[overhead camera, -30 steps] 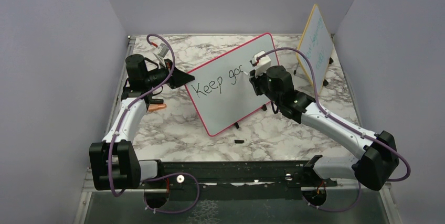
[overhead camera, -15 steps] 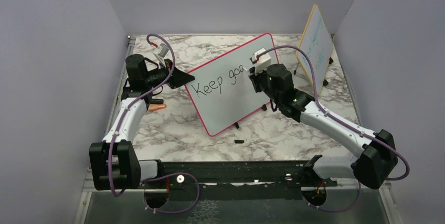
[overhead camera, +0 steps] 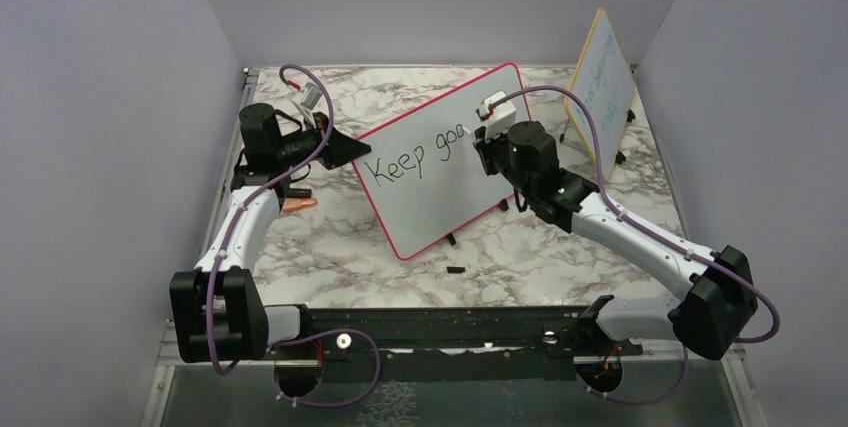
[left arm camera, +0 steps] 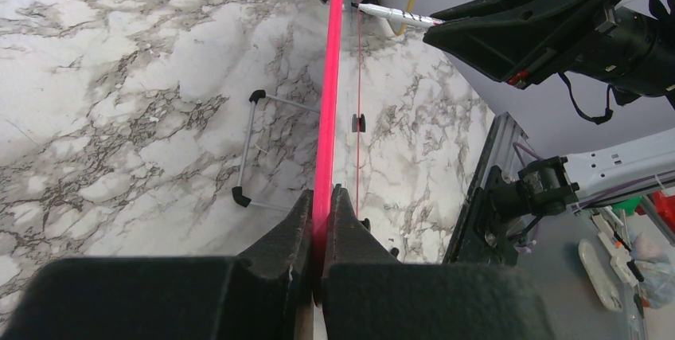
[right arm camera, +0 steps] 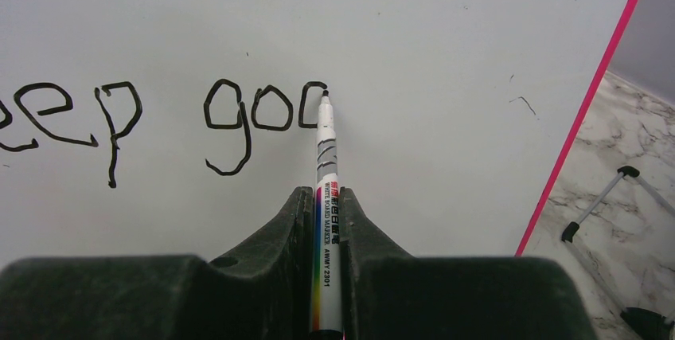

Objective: Write a sentence on the whiteboard

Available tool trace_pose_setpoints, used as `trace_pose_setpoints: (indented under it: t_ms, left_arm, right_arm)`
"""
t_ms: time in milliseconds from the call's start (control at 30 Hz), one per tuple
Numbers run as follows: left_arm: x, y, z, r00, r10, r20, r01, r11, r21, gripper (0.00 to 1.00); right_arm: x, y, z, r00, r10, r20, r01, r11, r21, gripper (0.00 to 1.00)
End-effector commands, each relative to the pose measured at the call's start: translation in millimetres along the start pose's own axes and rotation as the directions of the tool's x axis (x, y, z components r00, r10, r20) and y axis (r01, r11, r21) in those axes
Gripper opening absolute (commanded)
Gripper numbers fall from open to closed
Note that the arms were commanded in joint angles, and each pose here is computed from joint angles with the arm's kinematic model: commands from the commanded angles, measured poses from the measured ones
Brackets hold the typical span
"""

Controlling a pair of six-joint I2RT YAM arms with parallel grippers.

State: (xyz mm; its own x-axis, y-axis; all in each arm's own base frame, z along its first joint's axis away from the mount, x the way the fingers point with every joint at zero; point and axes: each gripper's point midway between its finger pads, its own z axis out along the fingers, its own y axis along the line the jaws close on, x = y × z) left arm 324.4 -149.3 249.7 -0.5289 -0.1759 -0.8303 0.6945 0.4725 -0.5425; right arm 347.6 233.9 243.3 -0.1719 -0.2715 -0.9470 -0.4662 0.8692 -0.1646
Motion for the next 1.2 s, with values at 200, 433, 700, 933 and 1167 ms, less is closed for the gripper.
trace_pose_setpoints:
  t_ms: [200,433,700,933,1167]
  left_arm:
    - [20.1,15.0,5.6,0.999,-0.009,-0.050,0.007,0.999,-0.037,0.00]
    - [20.1,15.2,5.7,0.999,-0.009,-0.050,0.007,0.999,-0.038,0.00]
    - [19.8,15.4,5.6,0.999,-0.008,-0.049,0.007,0.999,-0.040,0.00]
    - [20.1,15.7,5.6,0.999,-0.009,-0.050,0.007,0.999,-0.041,0.00]
    - [19.7,15.8,5.5,0.999,-0.008,-0.049,0.006,0.999,-0.042,0.00]
  right_arm:
    - [-23.5,-8.6,4.0,0.998,0.019,0.063,-0.021,0.999,0.030,0.01]
    - [-23.1,-6.3,5.0,0.998,0.019,0.058,-0.020,1.000,0.015,0.00]
    - [-6.3,-0.9,4.0,1.000,0.014,0.006,-0.014,1.000,-0.010,0.00]
    - [9.1,2.6,-0.7,0.999,0.008,-0.045,-0.009,1.000,-0.029,0.01]
    - [19.7,5.0,-3.7,0.997,0.007,-0.076,-0.010,0.999,-0.042,0.00]
